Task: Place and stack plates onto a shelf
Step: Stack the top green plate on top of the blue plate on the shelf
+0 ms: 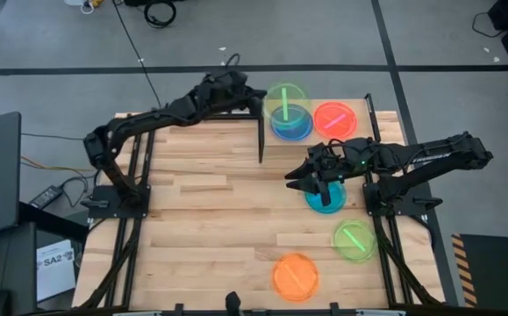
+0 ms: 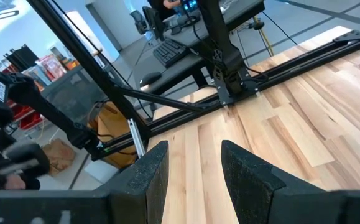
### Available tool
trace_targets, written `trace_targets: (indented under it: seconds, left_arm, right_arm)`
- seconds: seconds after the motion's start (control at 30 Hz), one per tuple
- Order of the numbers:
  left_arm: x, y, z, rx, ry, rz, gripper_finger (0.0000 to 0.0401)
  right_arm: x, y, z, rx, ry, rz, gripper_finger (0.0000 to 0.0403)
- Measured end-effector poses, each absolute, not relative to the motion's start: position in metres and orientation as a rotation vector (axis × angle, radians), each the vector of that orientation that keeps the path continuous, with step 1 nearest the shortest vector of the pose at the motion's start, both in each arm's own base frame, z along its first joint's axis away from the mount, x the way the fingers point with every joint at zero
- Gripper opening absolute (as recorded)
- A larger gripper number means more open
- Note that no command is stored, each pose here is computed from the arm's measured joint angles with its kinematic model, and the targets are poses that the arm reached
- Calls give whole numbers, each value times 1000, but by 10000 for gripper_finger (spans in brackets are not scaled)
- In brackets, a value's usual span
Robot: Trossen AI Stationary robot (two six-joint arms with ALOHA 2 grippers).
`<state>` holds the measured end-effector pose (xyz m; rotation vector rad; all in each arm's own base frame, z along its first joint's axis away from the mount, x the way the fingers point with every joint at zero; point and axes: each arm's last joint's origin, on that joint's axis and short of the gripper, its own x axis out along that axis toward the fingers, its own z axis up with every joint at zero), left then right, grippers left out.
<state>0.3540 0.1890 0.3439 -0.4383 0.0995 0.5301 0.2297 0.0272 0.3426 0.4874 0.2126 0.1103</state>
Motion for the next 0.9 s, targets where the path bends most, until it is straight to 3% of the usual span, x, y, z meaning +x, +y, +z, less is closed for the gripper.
trace_targets:
  seconds: [0.5,0.9]
  left_arm:
    - [383,208,284,-459,218,527,7]
    - [394,213,267,-443,199,525,7]
  right_arm:
    - [230,27,343,482,212,110,153]
    - [230,27,343,478,212,108,153]
